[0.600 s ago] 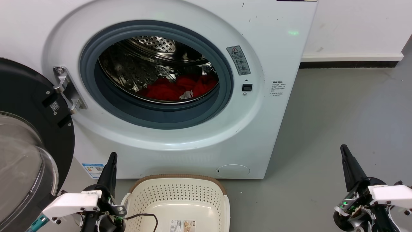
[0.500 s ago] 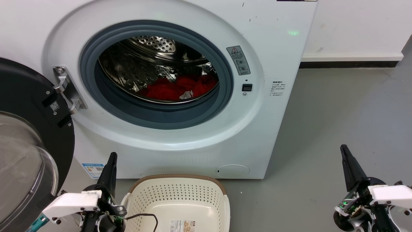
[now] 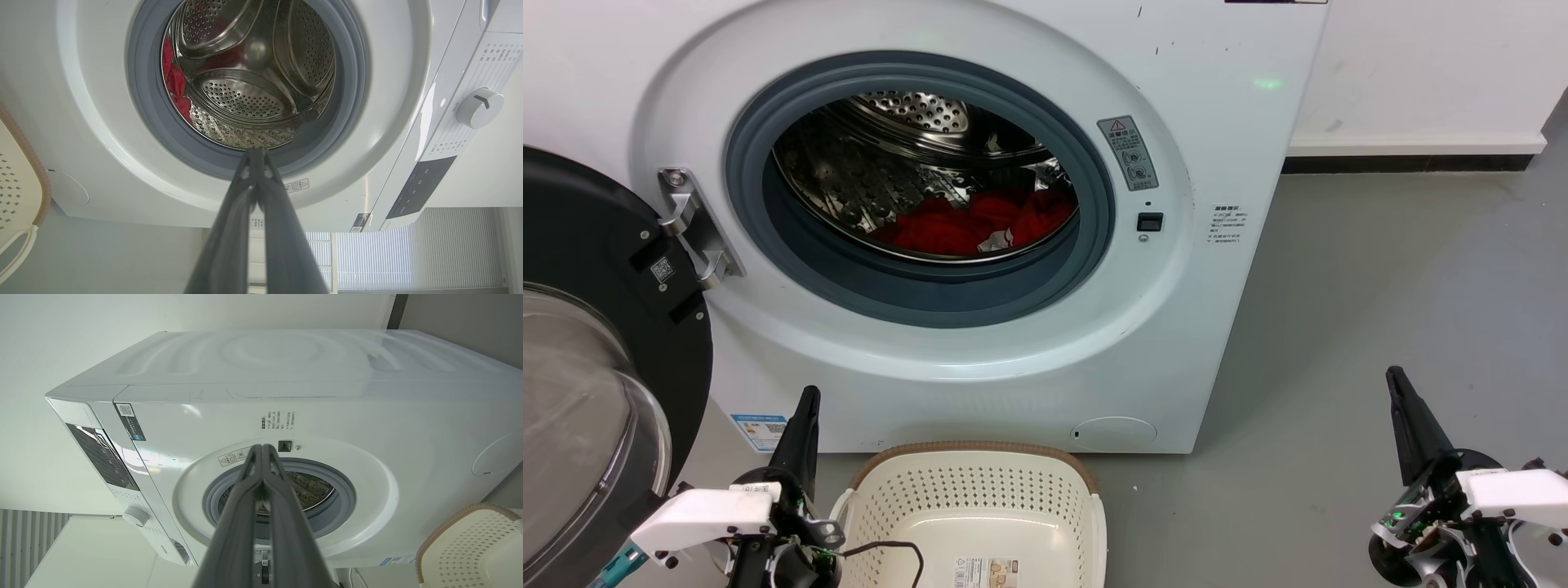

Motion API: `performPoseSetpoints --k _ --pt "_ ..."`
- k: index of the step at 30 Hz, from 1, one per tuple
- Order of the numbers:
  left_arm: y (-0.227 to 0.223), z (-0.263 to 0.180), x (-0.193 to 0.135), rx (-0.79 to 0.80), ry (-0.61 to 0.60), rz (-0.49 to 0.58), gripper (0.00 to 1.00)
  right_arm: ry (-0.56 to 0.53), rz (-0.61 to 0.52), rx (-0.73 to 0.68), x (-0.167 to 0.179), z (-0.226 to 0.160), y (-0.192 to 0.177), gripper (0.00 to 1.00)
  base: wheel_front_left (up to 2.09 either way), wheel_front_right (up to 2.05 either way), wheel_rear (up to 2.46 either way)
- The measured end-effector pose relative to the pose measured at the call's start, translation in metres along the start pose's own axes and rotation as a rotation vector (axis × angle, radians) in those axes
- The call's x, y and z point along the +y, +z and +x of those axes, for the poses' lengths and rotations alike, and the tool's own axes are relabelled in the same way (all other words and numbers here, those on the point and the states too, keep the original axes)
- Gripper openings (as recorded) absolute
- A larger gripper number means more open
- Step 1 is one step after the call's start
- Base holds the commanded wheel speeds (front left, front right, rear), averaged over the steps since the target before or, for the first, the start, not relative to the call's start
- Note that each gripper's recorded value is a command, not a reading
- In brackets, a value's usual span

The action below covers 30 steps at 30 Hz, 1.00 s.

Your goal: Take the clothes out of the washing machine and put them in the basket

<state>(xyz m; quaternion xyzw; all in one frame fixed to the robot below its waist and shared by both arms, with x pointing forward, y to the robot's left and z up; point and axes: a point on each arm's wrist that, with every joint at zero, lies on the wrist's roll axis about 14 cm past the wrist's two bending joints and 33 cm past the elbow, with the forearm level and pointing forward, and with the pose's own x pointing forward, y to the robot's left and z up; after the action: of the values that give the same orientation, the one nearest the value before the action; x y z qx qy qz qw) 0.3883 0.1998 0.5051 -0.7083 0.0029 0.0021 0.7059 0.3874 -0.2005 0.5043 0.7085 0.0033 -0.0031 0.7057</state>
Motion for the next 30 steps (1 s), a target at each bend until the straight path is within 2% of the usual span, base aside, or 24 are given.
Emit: performPoseSetpoints --k 13,14,16,17,18,19,30 --pt "0.0 0.0 0.0 0.0 0.0 0.0 0.0 0.0 0.0 0.0 0.0 0.0 0.0 0.0 0.0 0.0 0.0" --pt "0.0 -0.001 0.003 0.001 0.009 -0.001 1.0 -0.009 0.001 0.0 -0.003 -0.001 0.0 1.0 0.0 0.0 0.0" --pt "-0.001 -0.006 0.014 0.001 0.043 -0.004 1.0 -0.04 0.003 -0.002 -0.013 -0.005 0.0 1.0 0.0 0.0 0.0" --pt "-0.001 -0.009 0.021 0.001 0.062 -0.006 0.0 -0.057 0.005 -0.003 -0.019 -0.008 0.001 0.0 0.0 0.0 0.0" --pt "-0.001 -0.009 0.021 0.001 0.062 -0.006 1.0 -0.057 0.005 -0.003 -0.019 -0.008 0.001 1.0 0.0 0.0 0.0" --pt "-0.001 -0.014 0.031 -0.004 0.091 -0.008 1.0 -0.084 0.005 -0.008 -0.028 -0.013 0.001 1.0 0.0 0.0 0.0" --pt "0.007 -0.015 0.029 -0.05 0.087 0.052 1.0 -0.091 -0.085 -0.034 -0.029 -0.014 0.003 1.0 0.0 0.0 0.0"
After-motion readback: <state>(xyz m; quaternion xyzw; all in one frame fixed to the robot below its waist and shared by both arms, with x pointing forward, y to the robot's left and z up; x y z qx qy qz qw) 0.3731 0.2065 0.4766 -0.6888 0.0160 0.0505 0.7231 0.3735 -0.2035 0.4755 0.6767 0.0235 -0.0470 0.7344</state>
